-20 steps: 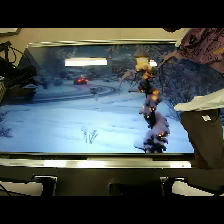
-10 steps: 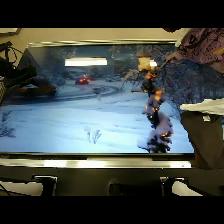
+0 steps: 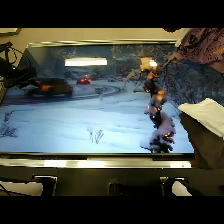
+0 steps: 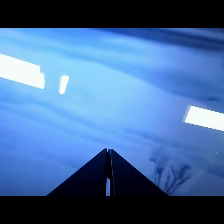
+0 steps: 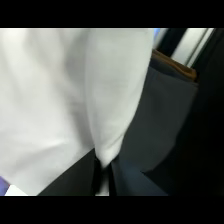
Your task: Fold the clothes and pants, and hang the long-sleeved shirts on hangers.
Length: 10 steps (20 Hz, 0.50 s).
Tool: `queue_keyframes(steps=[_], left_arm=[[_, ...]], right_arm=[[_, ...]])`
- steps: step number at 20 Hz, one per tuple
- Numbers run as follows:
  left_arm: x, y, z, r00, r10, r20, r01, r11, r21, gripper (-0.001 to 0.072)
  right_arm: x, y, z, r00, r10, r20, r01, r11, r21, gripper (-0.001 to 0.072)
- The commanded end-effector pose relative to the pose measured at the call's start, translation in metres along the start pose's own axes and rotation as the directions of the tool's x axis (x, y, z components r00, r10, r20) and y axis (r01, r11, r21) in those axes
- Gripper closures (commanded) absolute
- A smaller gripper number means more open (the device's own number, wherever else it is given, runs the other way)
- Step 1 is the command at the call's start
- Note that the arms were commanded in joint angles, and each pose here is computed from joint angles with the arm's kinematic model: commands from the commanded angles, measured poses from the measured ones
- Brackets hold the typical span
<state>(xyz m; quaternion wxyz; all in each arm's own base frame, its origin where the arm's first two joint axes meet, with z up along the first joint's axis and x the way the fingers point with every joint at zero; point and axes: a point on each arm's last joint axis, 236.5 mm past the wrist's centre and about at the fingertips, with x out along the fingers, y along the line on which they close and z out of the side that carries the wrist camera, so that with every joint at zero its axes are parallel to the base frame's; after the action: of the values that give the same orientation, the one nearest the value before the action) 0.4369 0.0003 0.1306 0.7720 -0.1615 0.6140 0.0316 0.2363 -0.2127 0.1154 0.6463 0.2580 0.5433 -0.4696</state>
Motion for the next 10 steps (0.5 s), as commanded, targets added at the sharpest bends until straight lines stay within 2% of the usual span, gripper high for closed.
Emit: queue_keyframes(steps=[1, 10], left_arm=[[0.000, 0.000, -0.001, 1.000, 0.001, -0.002, -0.001, 1.000, 0.000, 0.0690], [0.000, 0.000, -0.001, 1.000, 0.001, -0.002, -0.001, 1.000, 0.000, 0.0690]], right_arm=[[0.035, -0.032, -0.028, 0.993, -0.117, 0.001, 0.116, 0.992, -0.037, 0.0677], [0.077, -0.055, -0.063, 0.973, -0.226, -0.056, 0.222, 0.972, -0.071, 0.0677]])
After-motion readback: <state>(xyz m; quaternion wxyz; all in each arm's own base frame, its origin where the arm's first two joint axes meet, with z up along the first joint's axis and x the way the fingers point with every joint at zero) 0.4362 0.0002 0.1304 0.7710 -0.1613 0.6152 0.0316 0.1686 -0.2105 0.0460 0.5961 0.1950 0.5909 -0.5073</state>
